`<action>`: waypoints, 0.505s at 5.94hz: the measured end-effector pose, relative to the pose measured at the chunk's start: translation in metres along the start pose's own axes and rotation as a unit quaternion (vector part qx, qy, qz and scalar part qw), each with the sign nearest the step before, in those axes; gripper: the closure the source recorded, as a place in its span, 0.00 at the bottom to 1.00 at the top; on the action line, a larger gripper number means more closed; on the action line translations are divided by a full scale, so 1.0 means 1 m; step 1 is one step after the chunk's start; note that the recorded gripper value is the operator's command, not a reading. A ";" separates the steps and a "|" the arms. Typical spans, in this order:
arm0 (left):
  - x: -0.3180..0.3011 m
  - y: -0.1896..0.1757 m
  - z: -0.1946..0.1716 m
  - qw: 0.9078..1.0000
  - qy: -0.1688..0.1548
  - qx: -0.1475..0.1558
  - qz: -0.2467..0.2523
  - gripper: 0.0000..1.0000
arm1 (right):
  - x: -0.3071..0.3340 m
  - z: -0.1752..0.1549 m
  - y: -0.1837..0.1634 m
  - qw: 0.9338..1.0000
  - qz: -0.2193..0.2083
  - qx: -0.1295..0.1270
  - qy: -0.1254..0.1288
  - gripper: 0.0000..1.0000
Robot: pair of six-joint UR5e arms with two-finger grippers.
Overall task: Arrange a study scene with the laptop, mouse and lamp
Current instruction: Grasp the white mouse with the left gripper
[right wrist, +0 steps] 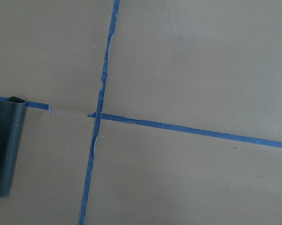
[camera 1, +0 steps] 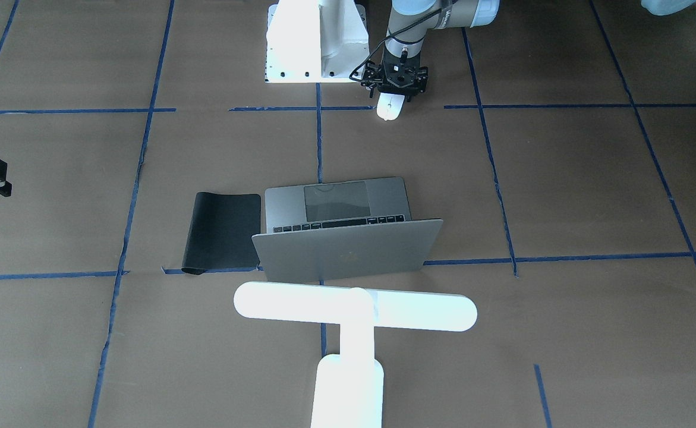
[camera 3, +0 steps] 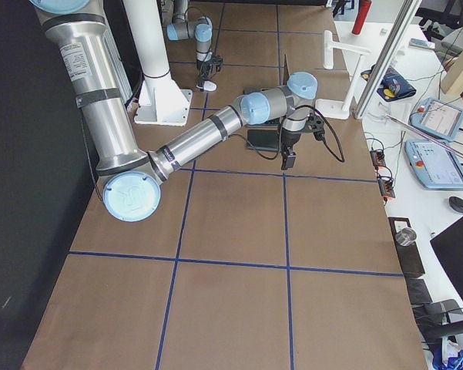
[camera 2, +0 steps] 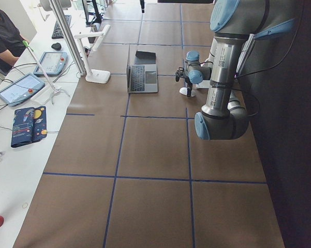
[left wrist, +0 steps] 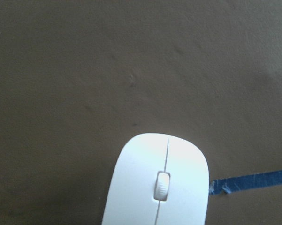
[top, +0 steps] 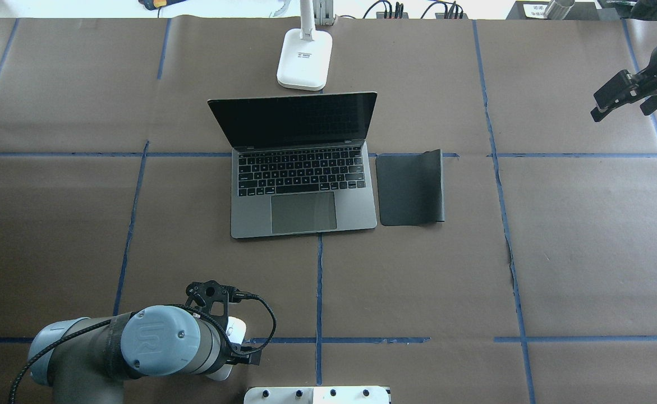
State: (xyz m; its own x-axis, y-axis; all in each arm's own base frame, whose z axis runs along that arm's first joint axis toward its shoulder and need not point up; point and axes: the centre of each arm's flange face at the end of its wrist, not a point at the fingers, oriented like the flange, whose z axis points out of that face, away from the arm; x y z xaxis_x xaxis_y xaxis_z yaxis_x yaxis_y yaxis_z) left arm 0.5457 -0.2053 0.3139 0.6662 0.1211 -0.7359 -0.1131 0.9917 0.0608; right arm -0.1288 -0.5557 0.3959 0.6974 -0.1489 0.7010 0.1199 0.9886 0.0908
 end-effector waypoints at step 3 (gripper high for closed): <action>-0.001 -0.008 -0.008 1.000 0.003 0.009 -0.005 0.93 | -0.001 0.000 -0.001 1.000 -0.001 0.000 0.001 0.00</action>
State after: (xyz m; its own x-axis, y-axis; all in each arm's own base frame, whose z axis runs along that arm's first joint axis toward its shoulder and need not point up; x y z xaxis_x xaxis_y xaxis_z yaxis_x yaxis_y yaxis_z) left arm 0.5398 -0.2139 0.3092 0.6624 0.1108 -0.7409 -0.0931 0.9935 0.0654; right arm -0.1293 -0.5562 0.3955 0.6987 -0.1502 0.6994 0.1202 0.9885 0.0922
